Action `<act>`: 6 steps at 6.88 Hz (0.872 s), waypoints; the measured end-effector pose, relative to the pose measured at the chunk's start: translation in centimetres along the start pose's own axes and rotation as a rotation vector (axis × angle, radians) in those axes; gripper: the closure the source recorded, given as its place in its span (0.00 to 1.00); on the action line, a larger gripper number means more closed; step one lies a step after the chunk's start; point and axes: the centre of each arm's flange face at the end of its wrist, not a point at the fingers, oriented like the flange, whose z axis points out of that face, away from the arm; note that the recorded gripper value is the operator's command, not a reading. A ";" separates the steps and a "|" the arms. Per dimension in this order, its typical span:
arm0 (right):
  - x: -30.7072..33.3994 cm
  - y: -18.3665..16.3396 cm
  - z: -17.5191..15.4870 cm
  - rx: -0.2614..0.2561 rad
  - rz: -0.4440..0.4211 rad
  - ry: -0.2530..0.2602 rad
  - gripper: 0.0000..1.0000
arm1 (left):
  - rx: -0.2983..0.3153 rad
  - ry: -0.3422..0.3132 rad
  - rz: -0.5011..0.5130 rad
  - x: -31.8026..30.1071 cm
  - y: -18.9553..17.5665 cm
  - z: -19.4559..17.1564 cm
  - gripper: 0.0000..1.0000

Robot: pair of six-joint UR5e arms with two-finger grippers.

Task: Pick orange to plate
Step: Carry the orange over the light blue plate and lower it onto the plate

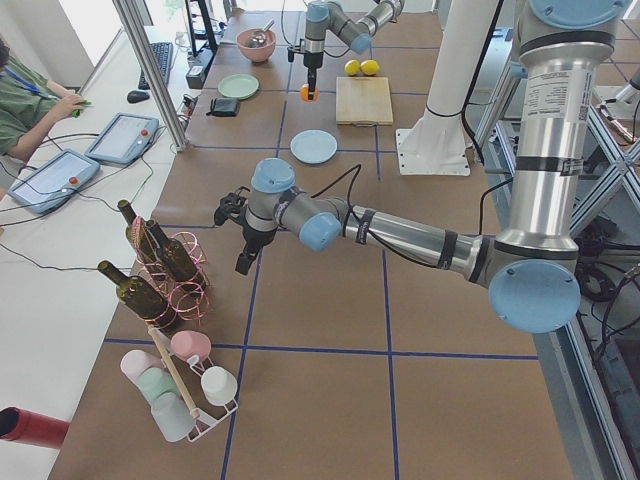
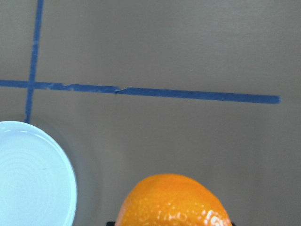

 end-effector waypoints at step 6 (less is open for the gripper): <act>-14.7 1.5 9.4 0.017 0.015 0.070 0.36 | -0.156 -0.070 -0.013 -7.8 3.9 -1.2 0.00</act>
